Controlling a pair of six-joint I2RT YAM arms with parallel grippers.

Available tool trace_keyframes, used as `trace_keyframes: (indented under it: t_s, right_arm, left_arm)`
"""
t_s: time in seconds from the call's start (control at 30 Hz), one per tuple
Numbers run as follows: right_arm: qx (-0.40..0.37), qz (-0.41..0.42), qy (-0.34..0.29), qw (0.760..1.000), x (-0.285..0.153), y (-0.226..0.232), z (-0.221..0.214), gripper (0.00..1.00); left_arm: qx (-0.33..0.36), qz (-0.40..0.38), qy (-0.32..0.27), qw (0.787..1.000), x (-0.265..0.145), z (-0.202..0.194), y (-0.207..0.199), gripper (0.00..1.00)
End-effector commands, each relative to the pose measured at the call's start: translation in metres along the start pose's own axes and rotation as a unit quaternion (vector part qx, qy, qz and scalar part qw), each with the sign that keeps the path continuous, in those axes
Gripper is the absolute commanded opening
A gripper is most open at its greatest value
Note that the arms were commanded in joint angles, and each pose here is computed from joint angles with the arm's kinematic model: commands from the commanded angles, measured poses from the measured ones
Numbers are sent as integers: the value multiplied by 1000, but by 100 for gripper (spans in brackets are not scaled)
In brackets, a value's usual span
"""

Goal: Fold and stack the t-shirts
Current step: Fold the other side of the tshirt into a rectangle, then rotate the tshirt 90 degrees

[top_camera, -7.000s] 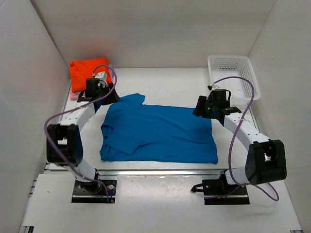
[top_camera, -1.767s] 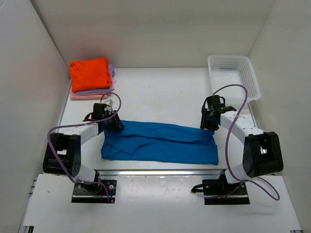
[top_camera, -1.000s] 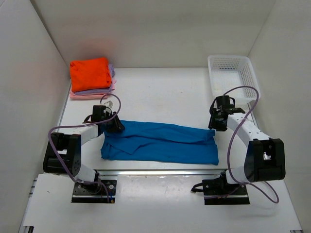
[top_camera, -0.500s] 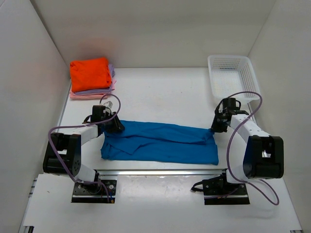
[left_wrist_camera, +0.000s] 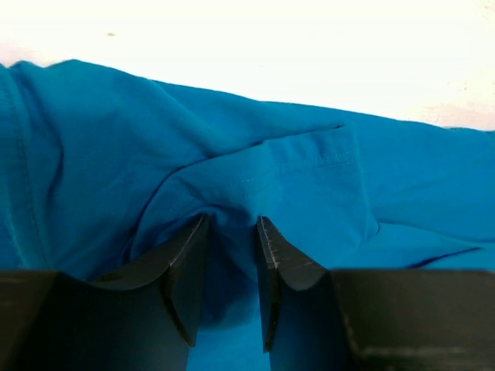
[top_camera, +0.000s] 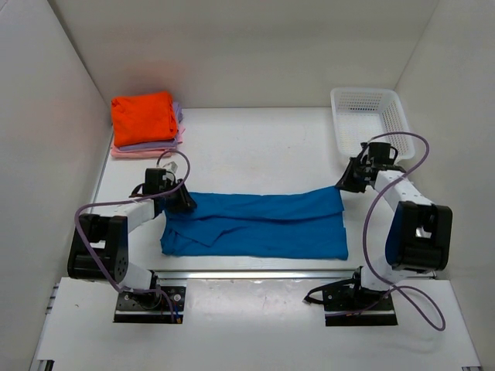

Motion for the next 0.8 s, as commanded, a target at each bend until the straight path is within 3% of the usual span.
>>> trace_keyframes:
  t_s: [0.0,0.17,0.3,0.4,0.53,0.63,0.7,0.77]
  right_arm:
    - [-16,-25,-10,1000,3,-10,23,8]
    - [-31,-98,-3,995,-14,-15,27,22]
    - [-79,-89,-34,992,-28,-1,32,24]
    - [-107,-37,-36,993,-24,14,29,21]
    - [-118,23,24,992,5,28,12,18]
    - [-122,32,61,990,26,39,-1,14]
    - [-114,29,99,988,40,41,-18,3]
    - [-93,18,124,988,47,38,-33,0]
  left_arm:
    - [7,11,-21,1000,-13,4,1,42]
    - [9,2,-46,999,-30,15,-6,43]
    - [24,-10,-50,998,-42,15,-19,43]
    - [32,-2,-35,999,-42,1,-18,43]
    - [23,17,-20,999,-35,-24,-6,44]
    - [21,35,-18,999,-27,-34,-1,44]
    - [24,50,-5,998,-16,-38,0,44]
    - [36,56,-7,998,-2,-26,-11,44]
Point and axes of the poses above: each gripper's point midway between its finger pads, its own x axis out along the fingers, its own y axis along the line the jaws close on, z = x × y, the point moved 8 cm from there along -x, back along the fingers, and after that the axes turned 14 degrees about -x, right-handed, at the moved point
